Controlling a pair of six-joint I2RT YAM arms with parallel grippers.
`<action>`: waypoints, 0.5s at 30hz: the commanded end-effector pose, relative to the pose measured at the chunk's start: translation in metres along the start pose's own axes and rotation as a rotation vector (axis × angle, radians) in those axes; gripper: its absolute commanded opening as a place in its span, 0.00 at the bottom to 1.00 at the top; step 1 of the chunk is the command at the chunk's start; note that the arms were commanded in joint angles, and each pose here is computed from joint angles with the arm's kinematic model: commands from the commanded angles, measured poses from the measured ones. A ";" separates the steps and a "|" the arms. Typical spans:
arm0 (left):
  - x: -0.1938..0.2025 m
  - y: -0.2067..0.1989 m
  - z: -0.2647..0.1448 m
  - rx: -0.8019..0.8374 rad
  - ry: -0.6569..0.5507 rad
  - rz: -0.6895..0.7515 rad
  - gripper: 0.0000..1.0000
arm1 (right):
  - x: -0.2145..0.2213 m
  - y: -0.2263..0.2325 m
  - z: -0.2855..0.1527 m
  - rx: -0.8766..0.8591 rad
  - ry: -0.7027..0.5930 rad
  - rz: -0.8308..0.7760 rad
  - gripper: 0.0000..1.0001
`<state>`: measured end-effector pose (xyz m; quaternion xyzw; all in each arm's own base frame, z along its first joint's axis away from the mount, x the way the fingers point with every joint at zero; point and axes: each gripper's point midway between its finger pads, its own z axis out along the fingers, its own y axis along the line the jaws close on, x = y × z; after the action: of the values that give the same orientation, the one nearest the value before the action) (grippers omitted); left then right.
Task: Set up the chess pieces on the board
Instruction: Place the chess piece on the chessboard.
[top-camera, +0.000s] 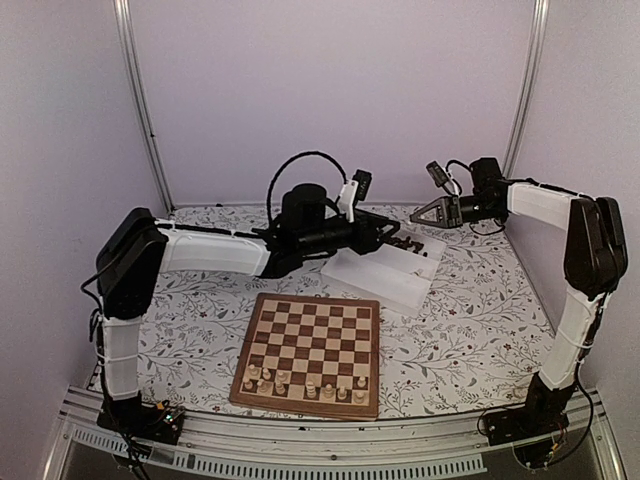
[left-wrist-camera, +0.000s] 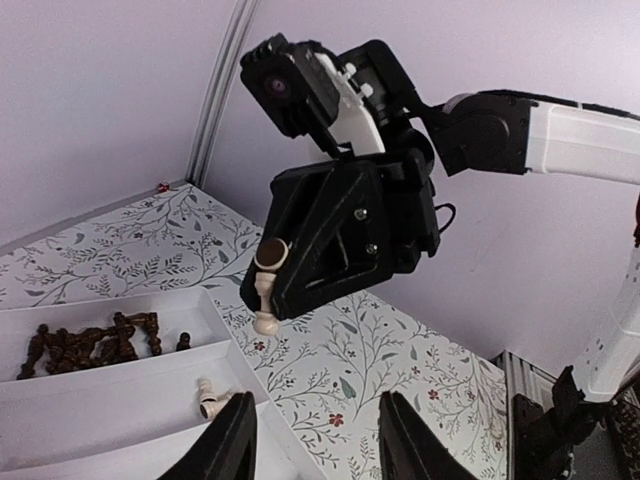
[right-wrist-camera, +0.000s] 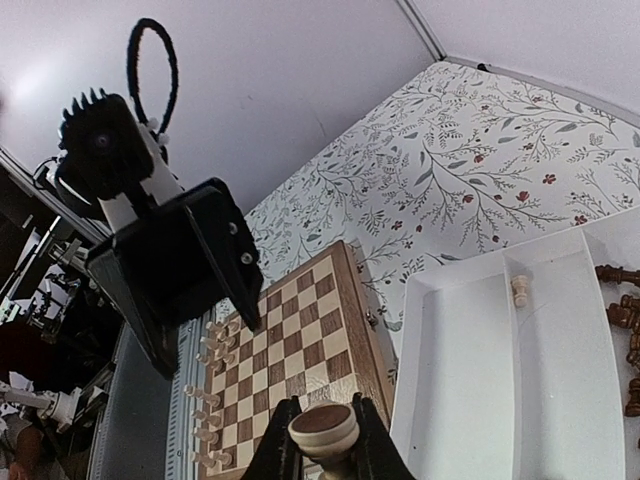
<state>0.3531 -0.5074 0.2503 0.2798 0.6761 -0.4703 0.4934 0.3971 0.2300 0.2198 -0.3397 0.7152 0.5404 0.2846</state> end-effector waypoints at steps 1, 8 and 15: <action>-0.017 -0.018 0.015 0.158 -0.113 -0.025 0.44 | -0.018 0.032 -0.007 -0.112 -0.052 0.002 0.07; -0.003 -0.008 0.032 0.149 -0.089 -0.030 0.41 | -0.015 0.035 -0.007 -0.147 -0.059 0.036 0.08; 0.002 -0.002 0.044 0.136 -0.068 -0.042 0.36 | -0.012 0.036 -0.006 -0.167 -0.061 0.056 0.10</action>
<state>0.3622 -0.5423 0.2399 0.2819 0.6409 -0.5278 0.4808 0.3840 0.2339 0.2327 -0.3150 0.6861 0.6049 0.2532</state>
